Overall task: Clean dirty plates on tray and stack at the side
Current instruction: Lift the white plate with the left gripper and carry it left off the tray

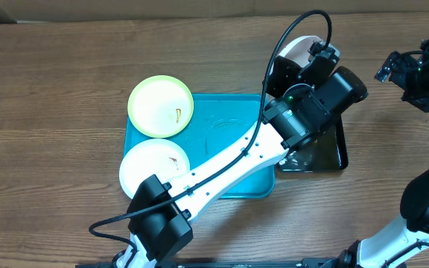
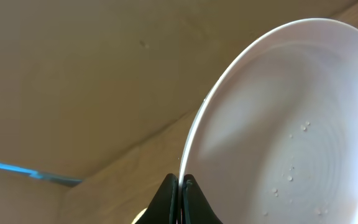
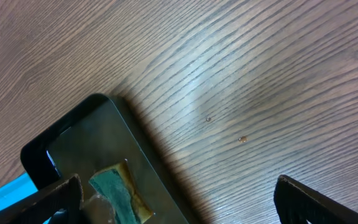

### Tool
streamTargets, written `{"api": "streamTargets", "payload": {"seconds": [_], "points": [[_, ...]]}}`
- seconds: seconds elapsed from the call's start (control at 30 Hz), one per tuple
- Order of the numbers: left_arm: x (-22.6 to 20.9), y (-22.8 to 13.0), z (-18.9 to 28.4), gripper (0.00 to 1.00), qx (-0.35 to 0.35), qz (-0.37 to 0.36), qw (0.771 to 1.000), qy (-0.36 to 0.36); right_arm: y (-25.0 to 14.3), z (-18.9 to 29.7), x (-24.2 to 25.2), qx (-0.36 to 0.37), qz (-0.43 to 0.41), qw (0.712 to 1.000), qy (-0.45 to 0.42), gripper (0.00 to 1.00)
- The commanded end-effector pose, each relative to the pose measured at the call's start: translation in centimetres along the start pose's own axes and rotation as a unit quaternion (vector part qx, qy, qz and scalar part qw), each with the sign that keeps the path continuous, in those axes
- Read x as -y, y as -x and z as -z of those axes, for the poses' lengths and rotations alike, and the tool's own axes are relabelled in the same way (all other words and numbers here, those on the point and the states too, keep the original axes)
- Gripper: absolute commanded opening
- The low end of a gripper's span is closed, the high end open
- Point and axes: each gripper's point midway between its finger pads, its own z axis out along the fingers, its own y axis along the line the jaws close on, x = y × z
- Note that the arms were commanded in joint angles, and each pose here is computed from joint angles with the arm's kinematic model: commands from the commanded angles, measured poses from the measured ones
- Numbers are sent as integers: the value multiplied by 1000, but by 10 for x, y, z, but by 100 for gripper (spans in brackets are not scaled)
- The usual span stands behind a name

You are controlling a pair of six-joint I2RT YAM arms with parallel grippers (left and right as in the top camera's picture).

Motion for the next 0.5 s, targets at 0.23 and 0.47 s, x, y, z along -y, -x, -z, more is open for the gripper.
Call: {"api": "streamTargets", "payload": {"seconds": [0.23, 0.47], "points": [[-24, 18, 15, 4, 24, 76, 996, 47, 4, 6, -2, 11, 0, 1000, 2, 100], [-50, 24, 34, 4, 38, 108, 984, 139, 4, 6, -2, 11, 0, 1000, 2, 100]]}}
